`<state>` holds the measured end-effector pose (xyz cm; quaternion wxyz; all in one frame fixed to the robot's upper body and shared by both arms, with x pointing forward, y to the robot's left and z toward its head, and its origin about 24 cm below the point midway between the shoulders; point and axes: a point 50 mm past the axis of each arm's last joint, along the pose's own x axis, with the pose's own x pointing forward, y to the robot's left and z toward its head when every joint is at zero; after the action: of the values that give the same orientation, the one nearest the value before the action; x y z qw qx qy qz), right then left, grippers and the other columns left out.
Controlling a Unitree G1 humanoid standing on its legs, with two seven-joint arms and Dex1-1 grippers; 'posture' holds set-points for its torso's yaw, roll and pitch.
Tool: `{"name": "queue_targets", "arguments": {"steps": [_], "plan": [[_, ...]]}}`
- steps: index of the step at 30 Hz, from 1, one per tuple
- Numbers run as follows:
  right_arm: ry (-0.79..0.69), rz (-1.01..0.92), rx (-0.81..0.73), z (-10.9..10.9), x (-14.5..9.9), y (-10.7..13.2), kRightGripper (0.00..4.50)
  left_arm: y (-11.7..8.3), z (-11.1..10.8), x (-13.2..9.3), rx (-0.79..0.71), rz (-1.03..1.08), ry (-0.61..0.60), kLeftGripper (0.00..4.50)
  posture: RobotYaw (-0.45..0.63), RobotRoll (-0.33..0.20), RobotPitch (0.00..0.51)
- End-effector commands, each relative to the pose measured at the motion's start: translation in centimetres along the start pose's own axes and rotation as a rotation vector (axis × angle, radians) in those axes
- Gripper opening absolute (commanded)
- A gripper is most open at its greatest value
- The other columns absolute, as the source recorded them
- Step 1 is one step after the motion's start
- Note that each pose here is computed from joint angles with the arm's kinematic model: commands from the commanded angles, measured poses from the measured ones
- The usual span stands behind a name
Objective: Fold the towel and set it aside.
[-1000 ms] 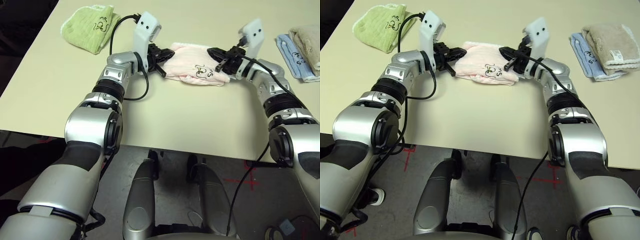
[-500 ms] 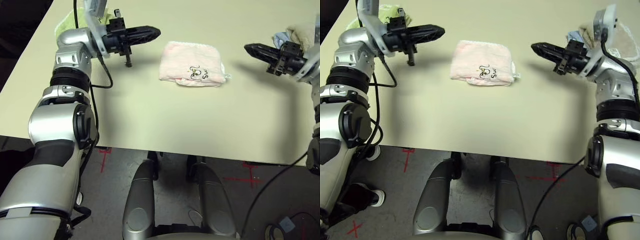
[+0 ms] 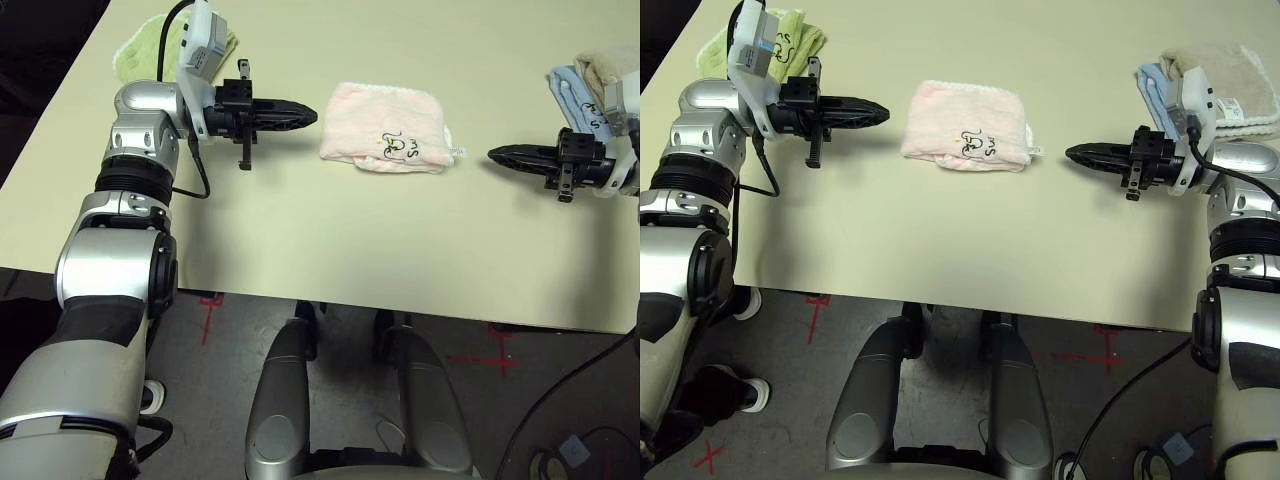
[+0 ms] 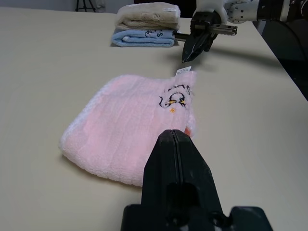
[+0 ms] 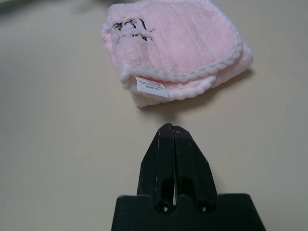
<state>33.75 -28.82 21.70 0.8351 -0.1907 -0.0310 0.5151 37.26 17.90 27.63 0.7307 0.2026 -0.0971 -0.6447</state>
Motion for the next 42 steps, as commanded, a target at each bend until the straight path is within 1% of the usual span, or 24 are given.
{"name": "queue_targets", "arguments": {"steps": [1,3,9,10,11,12,13,15,19,21,24,27,29,33,37,42], "plan": [[-0.018,0.002,-0.021,0.3,-0.1,0.2,1.39,-0.4,-1.0,-0.5,-0.036,0.002,-0.010,0.99,0.06,0.000,0.371],[-0.024,0.005,-0.024,0.5,-0.2,0.3,2.12,-0.6,-1.3,-0.6,-0.051,-0.001,-0.009,1.72,0.06,0.000,0.371],[-0.026,0.012,0.057,0.3,-0.9,0.7,4.37,-0.9,-1.8,-0.8,-0.075,-0.007,0.017,4.04,0.05,0.000,0.371],[-0.025,0.017,0.061,0.3,-0.9,0.8,4.50,-0.8,-1.8,-0.8,-0.100,-0.003,0.020,4.37,0.05,0.000,0.371],[-0.025,0.020,0.063,0.3,-1.0,0.9,4.50,-0.7,-1.8,-0.9,-0.127,0.002,0.019,4.44,0.05,0.000,0.370],[-0.025,0.023,0.065,0.4,-1.0,1.0,4.50,-0.5,-1.8,-0.9,-0.186,0.008,0.012,4.44,0.05,0.000,0.371],[-0.025,0.024,0.066,0.3,-1.1,1.0,4.50,0.2,-1.4,-0.9,-0.349,0.076,-0.037,4.44,0.05,0.000,0.371],[-0.026,0.020,0.066,0.2,-1.2,1.1,4.50,0.8,-0.9,-0.7,-0.592,0.148,-0.088,4.44,0.05,0.000,0.371],[-0.019,0.008,0.044,-0.2,-1.3,1.1,4.50,0.9,-0.4,-0.6,-0.905,0.213,-0.119,4.44,0.05,0.000,0.372],[-0.014,0.000,0.044,-0.6,-1.5,1.0,4.50,0.6,-0.5,-0.4,-1.008,0.221,-0.115,4.44,0.04,0.000,0.373],[-0.012,-0.007,0.045,-0.9,-1.7,0.9,4.50,0.4,-0.7,0.0,-1.072,0.223,-0.094,4.44,0.04,0.000,0.376],[-0.015,-0.010,0.038,-1.1,-2.1,1.0,4.50,-0.1,-1.5,1.0,-1.182,0.249,-0.029,4.44,0.03,0.000,0.378],[-0.015,-0.008,0.035,-1.1,-2.3,1.0,4.50,0.0,-1.5,1.5,-1.232,0.280,-0.032,4.44,0.03,0.000,0.380],[-0.015,0.007,0.025,-1.1,-2.1,1.3,4.50,-0.4,-2.3,1.5,-1.310,0.337,0.021,4.44,0.02,0.000,0.383],[-0.022,0.019,0.010,-0.5,-1.3,1.5,4.50,-0.9,-3.5,0.8,-1.336,0.386,0.083,4.44,0.02,0.000,0.388],[-0.021,0.020,0.009,-0.2,-0.8,1.6,4.50,-1.0,-4.0,0.6,-1.337,0.408,0.097,4.44,0.02,0.000,0.391]]}}
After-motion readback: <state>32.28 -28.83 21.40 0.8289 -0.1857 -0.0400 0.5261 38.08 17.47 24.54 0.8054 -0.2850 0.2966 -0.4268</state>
